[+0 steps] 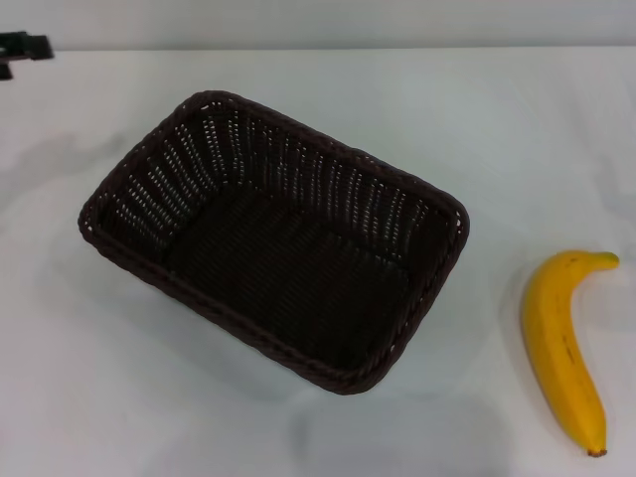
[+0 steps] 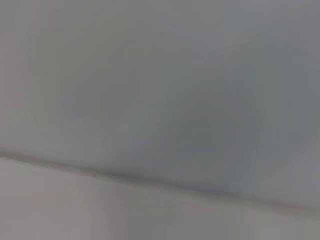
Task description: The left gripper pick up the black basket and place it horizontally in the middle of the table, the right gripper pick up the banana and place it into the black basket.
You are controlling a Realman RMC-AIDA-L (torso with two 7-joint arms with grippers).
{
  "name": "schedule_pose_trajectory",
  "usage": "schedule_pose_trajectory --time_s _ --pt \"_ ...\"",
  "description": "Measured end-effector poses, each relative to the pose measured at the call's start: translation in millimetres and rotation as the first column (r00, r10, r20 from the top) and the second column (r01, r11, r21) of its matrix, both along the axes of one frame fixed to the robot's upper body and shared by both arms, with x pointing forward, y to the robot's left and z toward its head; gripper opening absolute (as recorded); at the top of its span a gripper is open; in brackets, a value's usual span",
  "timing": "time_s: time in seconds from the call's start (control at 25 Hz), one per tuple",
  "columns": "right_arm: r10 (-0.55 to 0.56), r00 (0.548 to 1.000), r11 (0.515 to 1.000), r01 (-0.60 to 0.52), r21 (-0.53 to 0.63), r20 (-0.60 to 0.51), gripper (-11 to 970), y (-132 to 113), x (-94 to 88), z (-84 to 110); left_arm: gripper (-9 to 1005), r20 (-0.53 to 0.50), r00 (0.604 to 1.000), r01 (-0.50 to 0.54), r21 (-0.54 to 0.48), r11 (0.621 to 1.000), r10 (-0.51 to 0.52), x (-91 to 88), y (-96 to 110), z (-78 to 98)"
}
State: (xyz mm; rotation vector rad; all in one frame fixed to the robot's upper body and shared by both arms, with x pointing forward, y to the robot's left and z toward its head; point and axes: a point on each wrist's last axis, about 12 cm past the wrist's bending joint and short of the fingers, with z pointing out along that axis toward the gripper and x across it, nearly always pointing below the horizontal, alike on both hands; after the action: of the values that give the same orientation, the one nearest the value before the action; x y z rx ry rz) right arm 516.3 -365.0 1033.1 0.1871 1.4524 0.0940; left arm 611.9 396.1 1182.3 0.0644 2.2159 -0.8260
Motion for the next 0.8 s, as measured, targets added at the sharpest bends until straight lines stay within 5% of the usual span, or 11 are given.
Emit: schedule_pose_trajectory --time_s 0.36,0.8 --pt "0.023 1.000 1.000 -0.023 0.003 0.016 834 7.5 11.6 5.5 891 -0.173 0.958 0.266 0.249 0.931 -0.228 38.6 -57.0 37.9" --pt "0.017 1.000 1.000 -0.017 0.006 0.008 834 6.6 8.2 3.0 892 -0.270 0.920 0.377 0.417 0.827 -0.283 51.3 -107.6 23.7"
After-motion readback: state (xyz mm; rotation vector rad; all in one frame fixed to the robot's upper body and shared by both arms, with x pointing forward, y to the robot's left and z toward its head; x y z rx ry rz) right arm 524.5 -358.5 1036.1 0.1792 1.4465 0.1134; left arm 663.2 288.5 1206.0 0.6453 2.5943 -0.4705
